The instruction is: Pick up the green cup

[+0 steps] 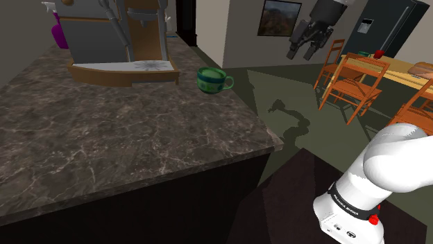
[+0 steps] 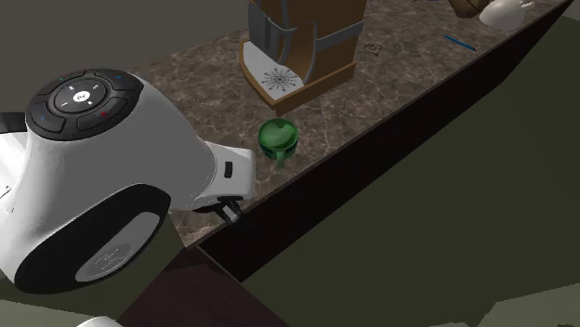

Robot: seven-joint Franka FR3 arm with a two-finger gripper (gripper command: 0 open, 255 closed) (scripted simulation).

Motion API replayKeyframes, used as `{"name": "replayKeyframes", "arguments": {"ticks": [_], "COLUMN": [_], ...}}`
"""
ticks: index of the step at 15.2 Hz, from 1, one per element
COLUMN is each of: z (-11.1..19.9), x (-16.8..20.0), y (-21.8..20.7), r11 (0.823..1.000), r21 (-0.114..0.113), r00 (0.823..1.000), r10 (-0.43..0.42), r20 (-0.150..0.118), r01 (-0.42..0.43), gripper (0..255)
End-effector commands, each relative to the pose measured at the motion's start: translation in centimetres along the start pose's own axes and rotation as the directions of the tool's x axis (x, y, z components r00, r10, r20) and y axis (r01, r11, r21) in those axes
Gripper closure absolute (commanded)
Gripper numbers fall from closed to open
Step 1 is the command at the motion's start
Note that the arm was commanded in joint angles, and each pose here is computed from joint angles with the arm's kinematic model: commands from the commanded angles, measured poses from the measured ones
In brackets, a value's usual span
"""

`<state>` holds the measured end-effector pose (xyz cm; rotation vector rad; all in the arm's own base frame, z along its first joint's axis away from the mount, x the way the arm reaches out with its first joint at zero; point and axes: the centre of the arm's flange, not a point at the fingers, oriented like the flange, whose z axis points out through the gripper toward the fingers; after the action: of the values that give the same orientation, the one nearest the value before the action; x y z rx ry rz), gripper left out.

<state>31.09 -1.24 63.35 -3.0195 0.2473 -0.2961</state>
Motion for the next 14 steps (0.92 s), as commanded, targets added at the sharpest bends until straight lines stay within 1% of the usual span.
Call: {"name": "replayKeyframes", "arguments": {"ticks": [1,4,7,10,14], "z": [0.0,2.6,5.1,7.7,11.3], "x": [0.0,3.1,6.1,9.1,13.0], "y": [0.0,-0.6,-1.3,-2.2,-3.7], "r11": [1.0,0.998,0.993,0.983,0.965], "r21": [0.0,-0.004,-0.008,-0.011,-0.015], "r00": [1.0,0.998,0.993,0.983,0.965], "r10": [0.0,-0.061,-0.121,-0.181,-0.26], "r20": [0.0,0.008,0.016,0.024,0.035], "r01": [0.0,0.061,0.121,0.181,0.26], "gripper": [0,0,0,0,0]}}
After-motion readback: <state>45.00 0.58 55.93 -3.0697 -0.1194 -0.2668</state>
